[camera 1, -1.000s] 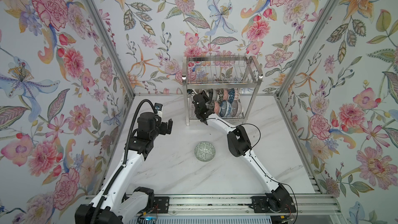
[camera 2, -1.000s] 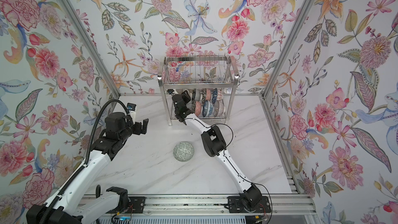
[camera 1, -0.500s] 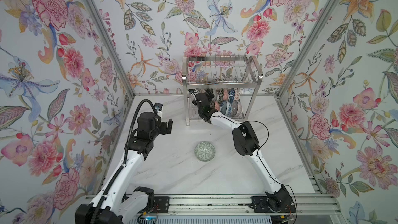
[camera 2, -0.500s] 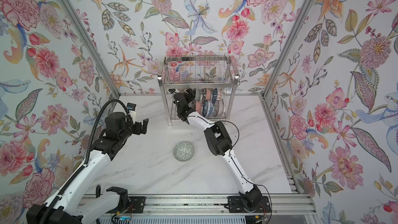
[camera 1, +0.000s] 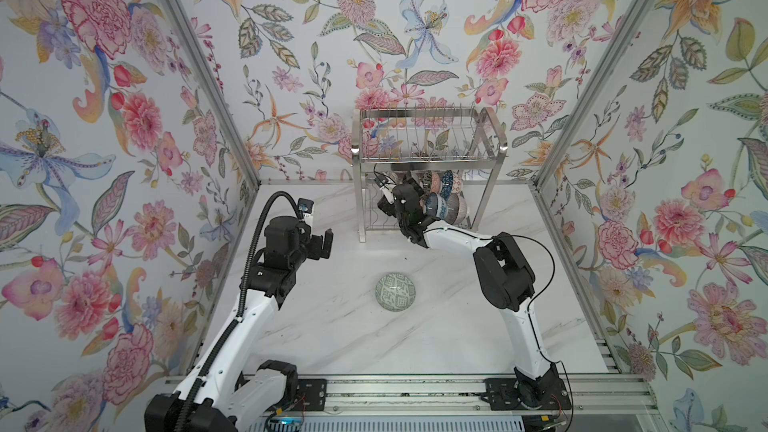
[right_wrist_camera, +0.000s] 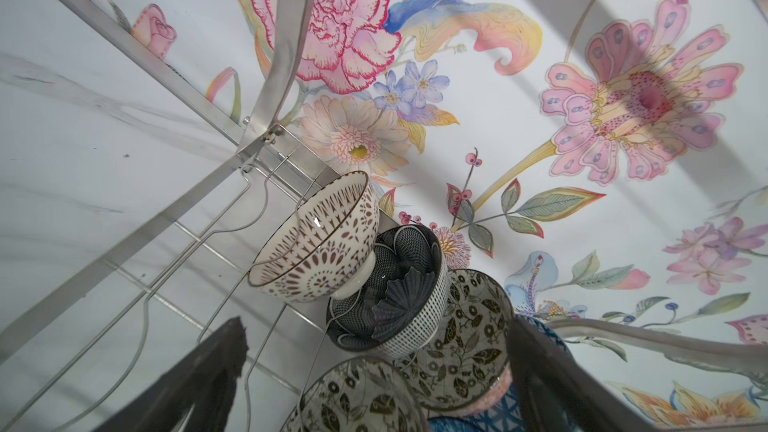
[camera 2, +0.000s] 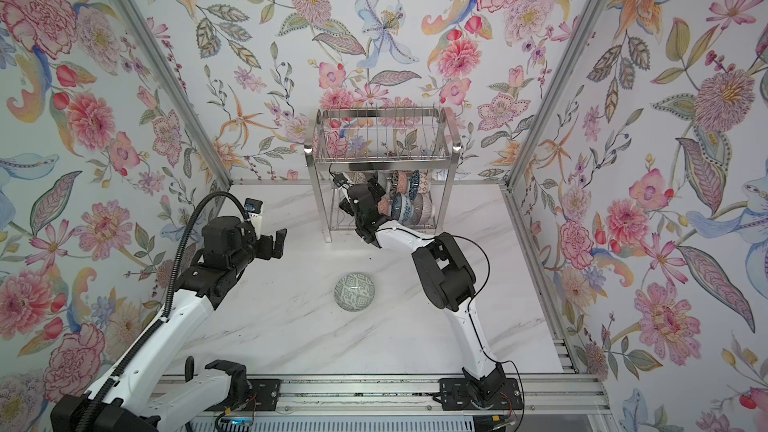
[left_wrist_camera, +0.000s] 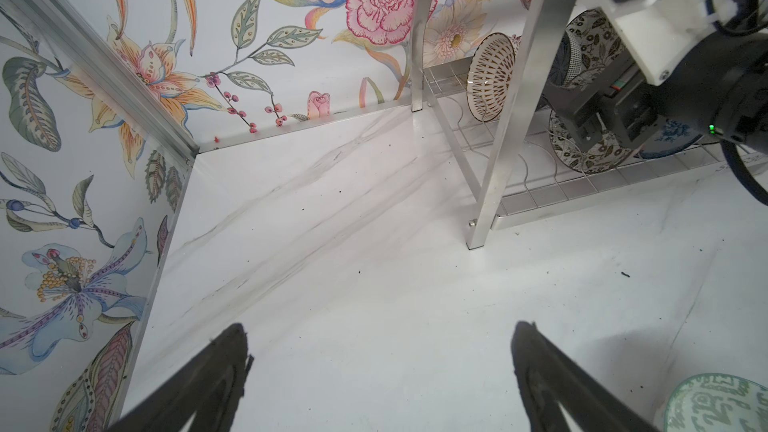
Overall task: Load the bowls into the dish rack
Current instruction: 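Open the right gripper to leave the starburst bowl in the rack, then withdraw the right gripper while the left gripper moves to the green geometric bowl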
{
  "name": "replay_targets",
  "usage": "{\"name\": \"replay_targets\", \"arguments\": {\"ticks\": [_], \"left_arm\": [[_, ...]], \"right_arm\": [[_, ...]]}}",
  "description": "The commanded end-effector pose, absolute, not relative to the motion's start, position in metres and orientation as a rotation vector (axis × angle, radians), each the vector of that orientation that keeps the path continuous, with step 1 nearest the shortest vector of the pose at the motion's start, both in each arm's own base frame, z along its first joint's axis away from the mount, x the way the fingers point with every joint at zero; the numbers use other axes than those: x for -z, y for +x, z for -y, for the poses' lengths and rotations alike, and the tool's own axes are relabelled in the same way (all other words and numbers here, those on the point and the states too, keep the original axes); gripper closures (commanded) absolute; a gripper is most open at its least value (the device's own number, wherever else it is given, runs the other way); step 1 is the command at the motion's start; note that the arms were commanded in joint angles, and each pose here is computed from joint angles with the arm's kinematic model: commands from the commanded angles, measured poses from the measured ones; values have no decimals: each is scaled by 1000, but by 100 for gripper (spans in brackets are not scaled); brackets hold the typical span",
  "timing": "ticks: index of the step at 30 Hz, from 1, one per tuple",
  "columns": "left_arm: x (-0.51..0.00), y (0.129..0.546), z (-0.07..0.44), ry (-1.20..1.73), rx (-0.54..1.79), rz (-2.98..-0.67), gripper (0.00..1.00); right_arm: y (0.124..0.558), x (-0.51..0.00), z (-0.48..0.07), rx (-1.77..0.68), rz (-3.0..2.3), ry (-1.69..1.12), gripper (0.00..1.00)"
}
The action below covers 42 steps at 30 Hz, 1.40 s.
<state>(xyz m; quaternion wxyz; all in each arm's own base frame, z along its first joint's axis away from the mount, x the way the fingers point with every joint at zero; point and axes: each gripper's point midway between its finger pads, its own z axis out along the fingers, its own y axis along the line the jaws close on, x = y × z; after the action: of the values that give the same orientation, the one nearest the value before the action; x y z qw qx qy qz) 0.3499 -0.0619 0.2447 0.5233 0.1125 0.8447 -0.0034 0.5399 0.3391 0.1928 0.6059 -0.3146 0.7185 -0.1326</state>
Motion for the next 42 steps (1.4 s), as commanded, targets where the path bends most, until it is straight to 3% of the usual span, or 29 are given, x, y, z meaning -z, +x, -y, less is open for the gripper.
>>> {"name": "replay_targets", "arguments": {"ticks": [1,11,21,31,42], "left_arm": [[-244,347,63,271,36,-2014,1],[-242,349,72,284,90,-2025,1],[-231,347,112,401,80,-2094,1],[-197,325,165,462,208,-2160,1],[-126,290,199,425,468,-2271,1]], "right_arm": [[520,-239,-339,206,-1569,-682,1],[438,-246,-310,53,-1629,-789,1],[370,-266,-225,-22,-1845,-652,1],[340,-291,-149,2,-1934,-479,1],[356,-283,-116,-51,-1998,-270,1]]}}
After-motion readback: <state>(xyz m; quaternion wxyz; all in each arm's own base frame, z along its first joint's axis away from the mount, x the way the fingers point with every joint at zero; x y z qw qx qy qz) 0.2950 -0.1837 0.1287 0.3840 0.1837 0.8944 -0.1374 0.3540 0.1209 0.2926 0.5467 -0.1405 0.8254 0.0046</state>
